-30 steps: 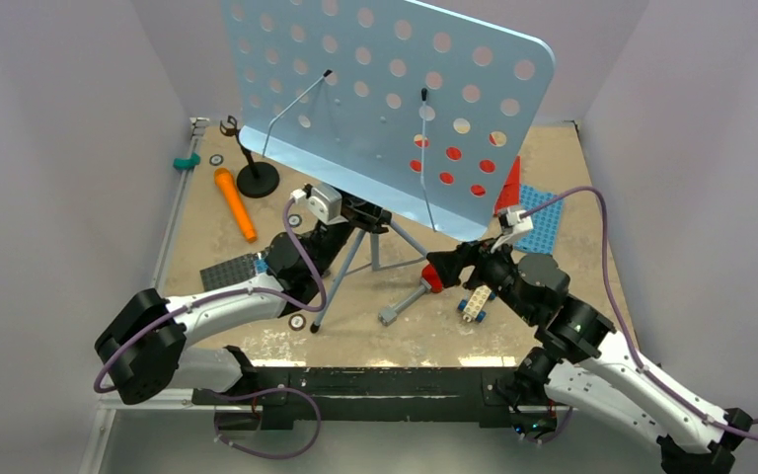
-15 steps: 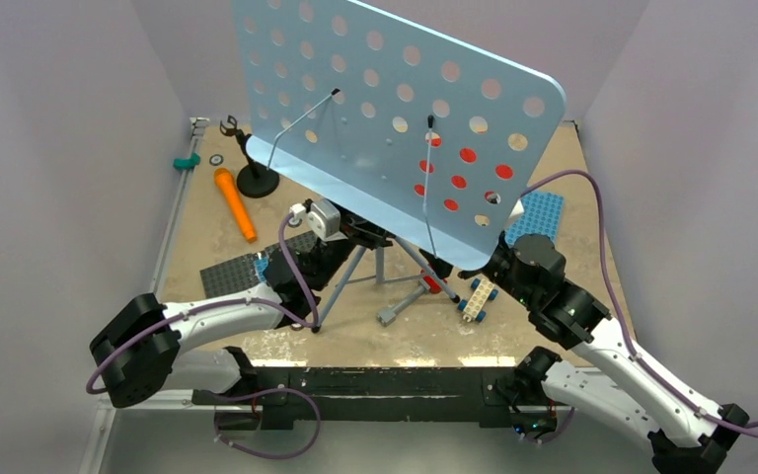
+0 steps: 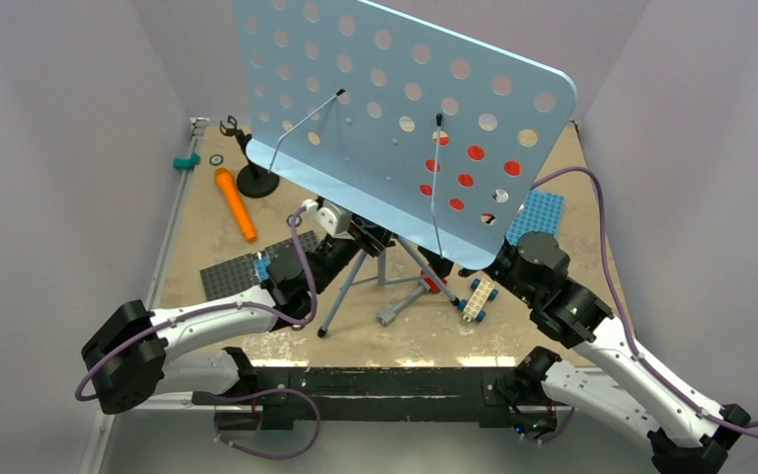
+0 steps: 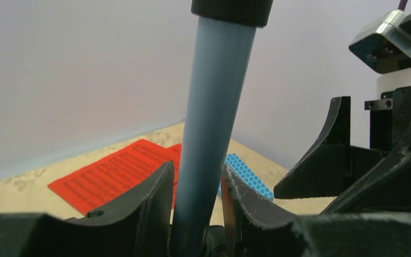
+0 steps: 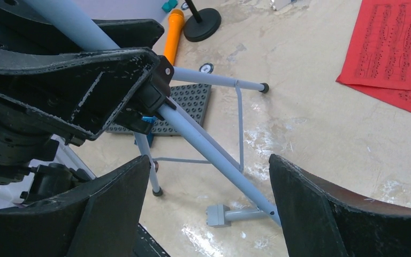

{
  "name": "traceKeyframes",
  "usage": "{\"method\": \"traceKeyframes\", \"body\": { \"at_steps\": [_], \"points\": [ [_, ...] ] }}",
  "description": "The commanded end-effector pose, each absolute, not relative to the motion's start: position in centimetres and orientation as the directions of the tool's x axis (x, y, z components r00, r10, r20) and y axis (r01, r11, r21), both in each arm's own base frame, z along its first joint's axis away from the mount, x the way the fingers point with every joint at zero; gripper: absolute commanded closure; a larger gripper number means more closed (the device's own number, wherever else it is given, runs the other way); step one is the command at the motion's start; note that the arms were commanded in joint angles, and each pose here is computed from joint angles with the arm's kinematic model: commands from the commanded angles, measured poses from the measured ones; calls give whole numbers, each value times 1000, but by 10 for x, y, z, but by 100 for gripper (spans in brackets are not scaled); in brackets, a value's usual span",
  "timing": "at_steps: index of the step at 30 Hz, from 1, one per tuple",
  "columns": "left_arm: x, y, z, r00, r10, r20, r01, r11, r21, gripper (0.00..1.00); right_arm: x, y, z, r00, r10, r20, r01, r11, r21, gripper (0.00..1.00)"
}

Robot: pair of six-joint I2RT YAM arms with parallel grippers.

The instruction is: Pack up the instrument practice props

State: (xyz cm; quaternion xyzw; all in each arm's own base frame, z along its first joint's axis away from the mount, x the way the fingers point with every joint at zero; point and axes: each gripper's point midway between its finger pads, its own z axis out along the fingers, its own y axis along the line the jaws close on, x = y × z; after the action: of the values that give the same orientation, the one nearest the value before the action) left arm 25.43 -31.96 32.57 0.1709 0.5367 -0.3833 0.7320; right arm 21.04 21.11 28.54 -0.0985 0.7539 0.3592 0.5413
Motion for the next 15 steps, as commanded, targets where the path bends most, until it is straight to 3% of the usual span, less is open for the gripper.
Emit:
{"method": "traceKeyframes", "body": {
  "at_steps": [1,8,15],
  "points": [
    [253,-325,235,-96,-186,-978,702,684,-199,58,212,212,318,-320,268,-909,-582,702,412,14],
    [252,-321,234,-87,-188,-978,697,690,-195,56,212,208,318,-306,268,-914,-576,712,402,14],
    [243,-305,257,-64,-301,-952,695,671,-259,39,206,206,326,-282,297,-912,-599,689,409,10]
  ]
}}
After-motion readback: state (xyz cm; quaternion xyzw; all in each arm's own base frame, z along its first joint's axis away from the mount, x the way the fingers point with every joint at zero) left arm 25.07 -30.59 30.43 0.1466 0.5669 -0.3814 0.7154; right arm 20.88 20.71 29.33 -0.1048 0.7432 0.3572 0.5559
